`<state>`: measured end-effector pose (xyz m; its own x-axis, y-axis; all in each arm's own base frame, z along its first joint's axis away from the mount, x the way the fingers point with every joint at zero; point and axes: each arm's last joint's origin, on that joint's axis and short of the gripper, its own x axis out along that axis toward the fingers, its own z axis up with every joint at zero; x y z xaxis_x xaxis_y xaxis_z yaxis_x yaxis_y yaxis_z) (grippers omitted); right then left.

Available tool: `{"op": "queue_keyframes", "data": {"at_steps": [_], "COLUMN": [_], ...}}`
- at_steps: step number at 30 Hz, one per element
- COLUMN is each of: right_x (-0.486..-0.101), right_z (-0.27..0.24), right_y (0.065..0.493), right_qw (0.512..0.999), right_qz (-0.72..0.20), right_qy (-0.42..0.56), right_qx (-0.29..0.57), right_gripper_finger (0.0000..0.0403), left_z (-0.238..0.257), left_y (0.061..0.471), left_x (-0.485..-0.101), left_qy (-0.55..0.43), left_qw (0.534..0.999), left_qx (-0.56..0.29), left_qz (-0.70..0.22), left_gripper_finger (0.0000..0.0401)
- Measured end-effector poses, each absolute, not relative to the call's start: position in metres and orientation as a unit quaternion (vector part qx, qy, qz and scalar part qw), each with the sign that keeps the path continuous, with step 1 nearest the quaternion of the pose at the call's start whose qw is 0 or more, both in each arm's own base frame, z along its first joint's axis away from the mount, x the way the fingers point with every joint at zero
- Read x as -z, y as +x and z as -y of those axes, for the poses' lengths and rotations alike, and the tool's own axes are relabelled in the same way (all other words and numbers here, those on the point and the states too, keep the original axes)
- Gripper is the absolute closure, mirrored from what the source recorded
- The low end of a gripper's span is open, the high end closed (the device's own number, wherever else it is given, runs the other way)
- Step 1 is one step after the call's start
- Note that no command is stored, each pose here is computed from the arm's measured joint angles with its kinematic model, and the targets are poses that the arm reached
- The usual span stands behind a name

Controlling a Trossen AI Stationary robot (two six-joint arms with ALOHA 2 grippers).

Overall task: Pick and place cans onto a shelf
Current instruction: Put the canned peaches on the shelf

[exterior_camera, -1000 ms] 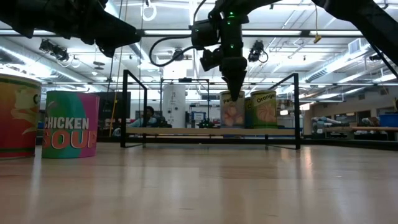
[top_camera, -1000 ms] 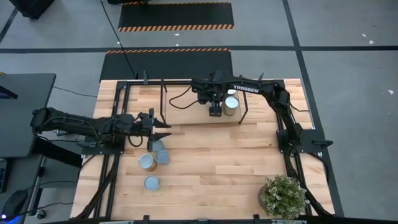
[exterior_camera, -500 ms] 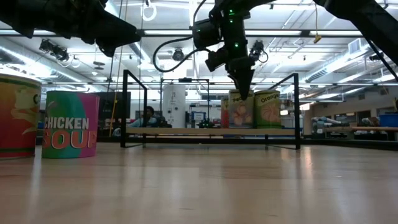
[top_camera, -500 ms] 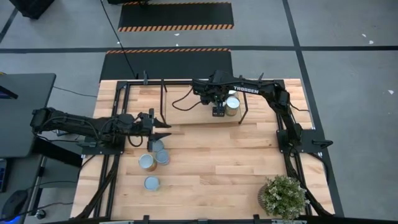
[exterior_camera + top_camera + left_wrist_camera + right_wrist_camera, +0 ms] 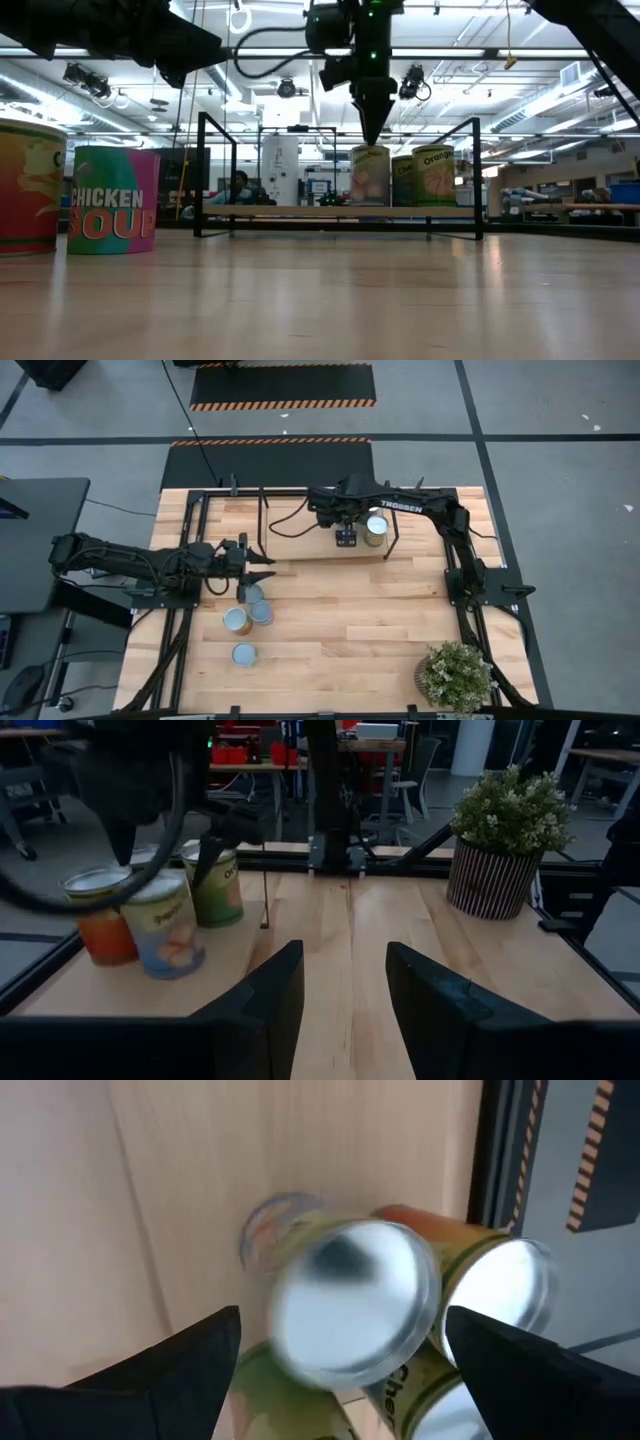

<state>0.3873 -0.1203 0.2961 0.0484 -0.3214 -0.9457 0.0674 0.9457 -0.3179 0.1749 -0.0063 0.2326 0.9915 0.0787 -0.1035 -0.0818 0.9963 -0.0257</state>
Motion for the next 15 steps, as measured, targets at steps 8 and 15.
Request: {"op": "queue_keyframes", "data": {"at_steps": [8,15], "right_x": [-0.304,-0.313], "right_z": [0.119,0.117], "right_y": [0.386,0.378], "right_qw": [0.719,0.710], "right_qz": [-0.673,-0.679], "right_qy": [-0.099,-0.112], "right_qx": [0.140,0.149], "right_gripper_finger": [0.0043,0.0043], "left_z": [0.003,0.002], "left_y": [0.175,0.175], "left_x": [-0.233,-0.233], "left_qy": [0.004,0.012], "left_qw": [0.996,0.994], "left_qx": [-0.076,-0.095], "left_qz": [-0.051,-0.051], "left_gripper_finger": [0.0251,0.0251]}}
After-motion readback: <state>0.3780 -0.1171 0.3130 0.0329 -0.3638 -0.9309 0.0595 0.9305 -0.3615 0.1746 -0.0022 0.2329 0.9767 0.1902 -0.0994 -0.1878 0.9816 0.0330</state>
